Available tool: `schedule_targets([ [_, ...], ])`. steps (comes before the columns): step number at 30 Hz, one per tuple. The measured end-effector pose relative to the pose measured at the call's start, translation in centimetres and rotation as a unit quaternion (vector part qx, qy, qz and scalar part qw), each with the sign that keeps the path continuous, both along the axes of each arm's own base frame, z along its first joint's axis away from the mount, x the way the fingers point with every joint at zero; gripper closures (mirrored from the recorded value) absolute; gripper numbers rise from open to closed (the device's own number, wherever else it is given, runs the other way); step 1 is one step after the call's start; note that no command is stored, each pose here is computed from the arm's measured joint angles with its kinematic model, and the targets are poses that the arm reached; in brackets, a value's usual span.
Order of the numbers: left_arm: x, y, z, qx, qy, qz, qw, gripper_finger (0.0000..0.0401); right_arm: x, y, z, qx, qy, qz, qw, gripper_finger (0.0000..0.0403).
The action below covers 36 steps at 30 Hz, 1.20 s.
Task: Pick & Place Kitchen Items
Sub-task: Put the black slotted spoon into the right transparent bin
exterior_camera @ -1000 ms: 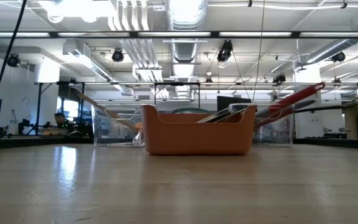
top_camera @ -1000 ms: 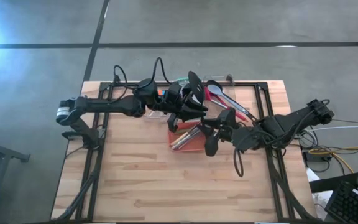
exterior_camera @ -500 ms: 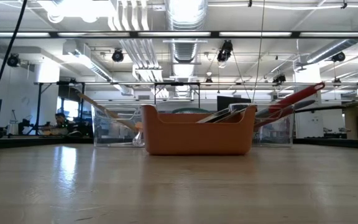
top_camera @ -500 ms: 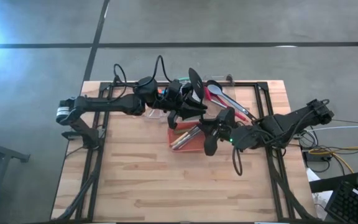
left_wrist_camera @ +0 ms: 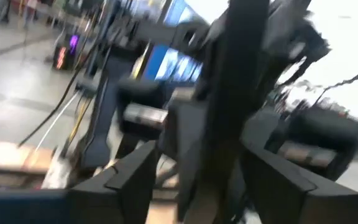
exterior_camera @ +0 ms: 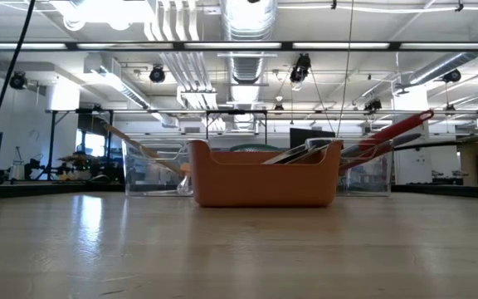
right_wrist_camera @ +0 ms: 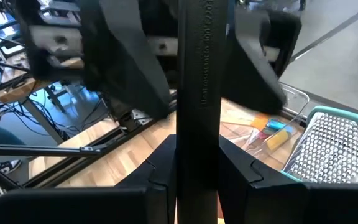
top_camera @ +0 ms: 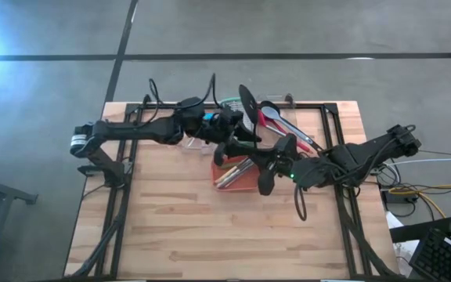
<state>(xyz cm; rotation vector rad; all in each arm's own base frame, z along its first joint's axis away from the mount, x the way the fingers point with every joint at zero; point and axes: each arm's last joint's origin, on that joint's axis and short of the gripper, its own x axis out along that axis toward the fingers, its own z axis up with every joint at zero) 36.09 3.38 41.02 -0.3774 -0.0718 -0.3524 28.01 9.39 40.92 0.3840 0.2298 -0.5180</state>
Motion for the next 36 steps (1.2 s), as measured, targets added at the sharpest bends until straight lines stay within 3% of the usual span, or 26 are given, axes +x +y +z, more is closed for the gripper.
schedule_targets([
  [5, -0.2, 0.3, 0.3, 0.046, 0.057, 0.010, 0.997, 0.0142, -0.3, 0.0, 0.2, 0.000, -0.001, 0.002, 1.000, 0.0337],
  [11, -1.1, 1.6, 1.4, 0.089, 0.122, 0.026, 0.988, 0.0135, -0.8, 0.0, 0.6, -0.004, -0.004, 0.009, 1.000, 0.0337],
  [24, -4.7, 4.9, 2.1, 0.076, 0.228, 0.076, 0.968, 0.0135, -1.8, -0.4, 1.2, -0.021, 0.000, 0.003, 1.000, 0.0337],
  [36, -8.3, 5.3, 1.9, 0.110, 0.324, 0.156, 0.927, 0.0137, -2.6, -0.8, 1.5, -0.028, 0.002, -0.010, 1.000, 0.0337],
])
